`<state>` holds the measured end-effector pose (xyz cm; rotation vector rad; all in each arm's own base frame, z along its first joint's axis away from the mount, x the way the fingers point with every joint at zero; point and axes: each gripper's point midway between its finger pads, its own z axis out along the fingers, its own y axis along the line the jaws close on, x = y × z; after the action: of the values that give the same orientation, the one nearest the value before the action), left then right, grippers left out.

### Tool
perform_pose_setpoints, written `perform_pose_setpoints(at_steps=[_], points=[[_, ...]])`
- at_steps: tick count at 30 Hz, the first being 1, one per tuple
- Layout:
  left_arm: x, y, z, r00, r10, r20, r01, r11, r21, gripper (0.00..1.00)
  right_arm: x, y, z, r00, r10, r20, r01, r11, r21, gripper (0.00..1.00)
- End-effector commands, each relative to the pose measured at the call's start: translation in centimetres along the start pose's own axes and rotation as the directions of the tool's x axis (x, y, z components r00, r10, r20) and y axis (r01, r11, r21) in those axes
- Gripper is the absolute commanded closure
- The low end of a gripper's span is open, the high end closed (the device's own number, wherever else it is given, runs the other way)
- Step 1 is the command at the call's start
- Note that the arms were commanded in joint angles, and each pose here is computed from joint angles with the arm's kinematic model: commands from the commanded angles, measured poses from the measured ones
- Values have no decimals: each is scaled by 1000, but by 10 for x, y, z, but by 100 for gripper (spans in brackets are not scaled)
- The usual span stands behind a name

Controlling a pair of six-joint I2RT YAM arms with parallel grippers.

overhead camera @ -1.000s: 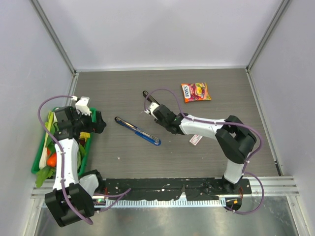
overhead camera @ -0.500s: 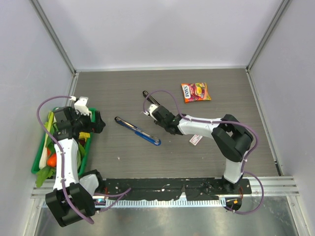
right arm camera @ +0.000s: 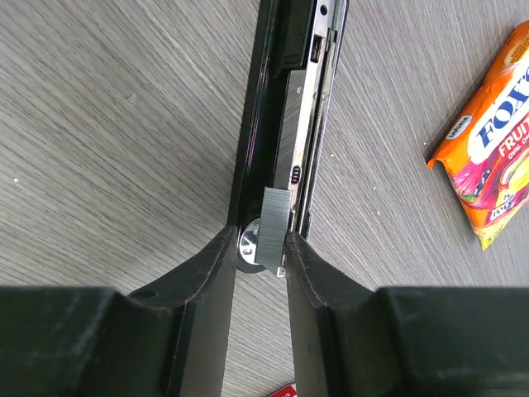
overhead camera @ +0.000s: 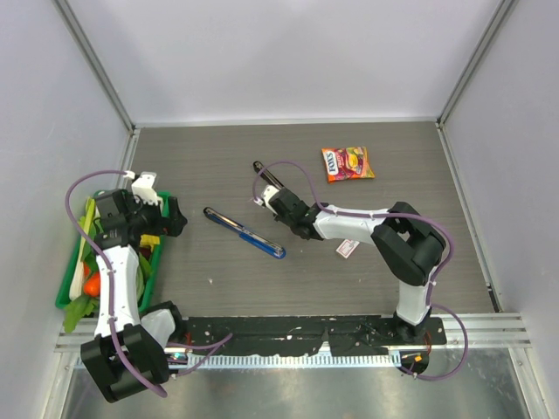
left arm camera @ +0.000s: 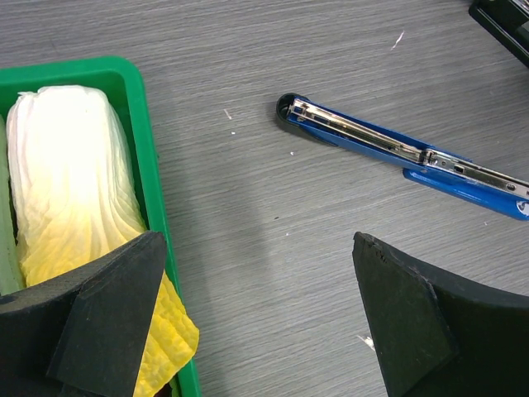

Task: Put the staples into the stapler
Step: Pick up the stapler.

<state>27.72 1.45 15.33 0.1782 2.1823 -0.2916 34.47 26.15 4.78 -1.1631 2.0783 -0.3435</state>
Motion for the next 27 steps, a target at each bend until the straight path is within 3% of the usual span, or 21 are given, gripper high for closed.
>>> perform_pose_setpoints(at_steps=[1, 27], points=[[-5, 0, 0, 1000, 12, 24, -12, 1000, 11, 0, -14, -7, -3, 999, 19, 46, -20, 999, 36, 65], [-5, 0, -1, 1000, 10, 28, -10, 1000, 15, 0, -14, -12, -2, 999, 18, 45, -21, 998, 64, 76]])
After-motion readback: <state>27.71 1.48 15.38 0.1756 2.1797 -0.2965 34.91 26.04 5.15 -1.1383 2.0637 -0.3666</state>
